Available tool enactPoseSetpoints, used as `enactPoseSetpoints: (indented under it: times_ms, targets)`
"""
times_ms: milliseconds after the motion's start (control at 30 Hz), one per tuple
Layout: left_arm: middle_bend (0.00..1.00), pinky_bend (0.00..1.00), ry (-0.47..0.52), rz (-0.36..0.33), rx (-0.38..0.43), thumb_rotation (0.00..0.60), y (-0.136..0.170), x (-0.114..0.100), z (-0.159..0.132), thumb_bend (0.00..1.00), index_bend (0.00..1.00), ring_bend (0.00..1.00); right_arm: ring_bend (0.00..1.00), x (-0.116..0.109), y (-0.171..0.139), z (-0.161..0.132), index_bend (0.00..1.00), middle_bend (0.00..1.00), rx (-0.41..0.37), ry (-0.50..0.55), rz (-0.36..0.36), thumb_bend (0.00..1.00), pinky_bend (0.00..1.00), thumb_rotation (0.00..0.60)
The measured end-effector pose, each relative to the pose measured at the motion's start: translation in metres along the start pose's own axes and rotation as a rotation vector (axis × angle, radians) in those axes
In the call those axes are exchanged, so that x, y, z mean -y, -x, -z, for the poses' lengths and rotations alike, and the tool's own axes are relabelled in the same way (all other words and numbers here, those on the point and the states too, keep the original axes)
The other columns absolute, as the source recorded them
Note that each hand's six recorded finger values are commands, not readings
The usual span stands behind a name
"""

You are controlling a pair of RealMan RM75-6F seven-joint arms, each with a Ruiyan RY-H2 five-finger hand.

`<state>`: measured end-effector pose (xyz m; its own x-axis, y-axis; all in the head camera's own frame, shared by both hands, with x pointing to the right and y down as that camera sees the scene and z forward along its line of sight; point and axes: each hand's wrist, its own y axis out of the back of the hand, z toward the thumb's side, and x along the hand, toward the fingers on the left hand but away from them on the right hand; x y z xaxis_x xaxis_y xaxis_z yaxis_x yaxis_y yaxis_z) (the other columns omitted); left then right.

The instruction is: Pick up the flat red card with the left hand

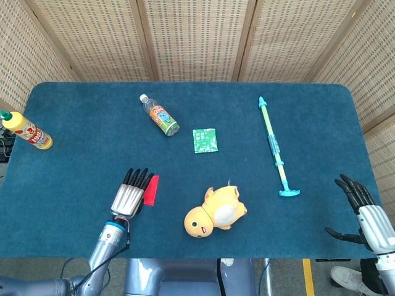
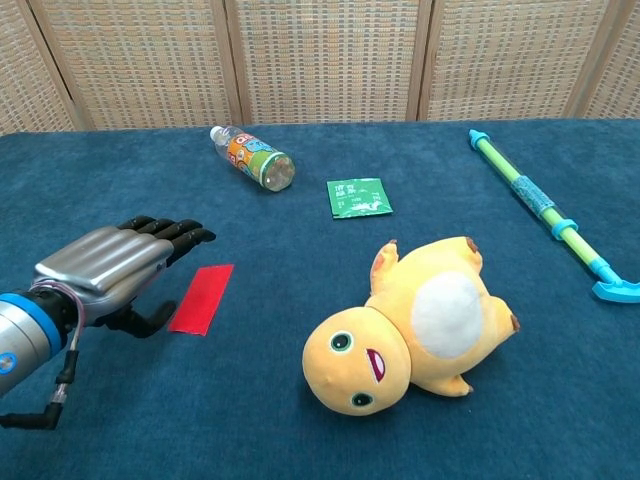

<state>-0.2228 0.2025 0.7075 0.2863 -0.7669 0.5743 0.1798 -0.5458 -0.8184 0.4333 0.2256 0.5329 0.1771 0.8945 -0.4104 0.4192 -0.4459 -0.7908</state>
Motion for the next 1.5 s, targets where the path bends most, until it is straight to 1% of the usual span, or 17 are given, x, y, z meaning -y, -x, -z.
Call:
enactPoseSetpoints:
  times_ms: [33, 167, 200, 400, 700, 933, 1033, 1333, 1500]
  targets:
    - [0.0, 0.0, -0.004, 0.0, 0.005, 0.6, 0.001, 0.0, 0.0, 0.51, 0.0, 0.0, 0.0, 0.0, 0.0, 0.0, 0.0, 0.0, 0.0, 0.0, 0.001, 0.0, 0.0, 0.6]
    - [0.0, 0.0, -0.028, -0.001, 0.018, 0.6, 0.008, 0.002, 0.002, 0.36, 0.0, 0.0, 0.0, 0.0, -0.001, -0.001, 0.0, 0.0, -0.001, 0.0, 0.002, 0.0, 0.0, 0.6]
    - [0.0, 0.0, -0.033, -0.005, 0.018, 0.6, 0.008, 0.002, 0.002, 0.35, 0.0, 0.0, 0.0, 0.0, -0.001, -0.001, 0.0, 0.0, -0.001, 0.0, 0.002, 0.0, 0.0, 0.6]
    - [0.0, 0.0, -0.028, -0.014, 0.019, 0.6, 0.009, 0.001, 0.001, 0.34, 0.0, 0.0, 0.0, 0.0, -0.001, -0.001, 0.0, 0.0, -0.002, -0.001, 0.001, 0.0, 0.0, 0.6]
    - [0.0, 0.0, -0.031, -0.011, 0.014, 0.6, 0.008, 0.006, -0.003, 0.34, 0.0, 0.0, 0.0, 0.0, -0.001, -0.001, 0.0, 0.0, -0.003, 0.001, 0.002, 0.0, 0.0, 0.6]
    - [0.0, 0.0, -0.036, -0.01, -0.01, 0.6, 0.001, 0.012, -0.006, 0.34, 0.0, 0.0, 0.0, 0.0, -0.001, -0.001, 0.0, 0.0, -0.002, 0.004, 0.002, 0.0, 0.0, 0.6]
    - [0.0, 0.0, -0.035, 0.002, -0.009, 0.6, -0.002, 0.014, -0.008, 0.34, 0.0, 0.0, 0.0, 0.0, 0.0, 0.0, 0.0, 0.0, -0.001, 0.005, 0.001, 0.0, 0.0, 0.6]
    - [0.0, 0.0, -0.054, 0.003, -0.006, 0.6, -0.006, 0.017, -0.013, 0.34, 0.0, 0.0, 0.0, 0.001, 0.0, 0.0, 0.0, 0.0, -0.002, 0.008, -0.005, 0.0, 0.0, 0.6]
    - [0.0, 0.0, -0.072, -0.002, -0.019, 0.6, -0.01, 0.019, -0.013, 0.39, 0.0, 0.0, 0.0, 0.002, 0.001, 0.0, 0.0, 0.0, -0.002, 0.005, -0.008, 0.0, 0.0, 0.6]
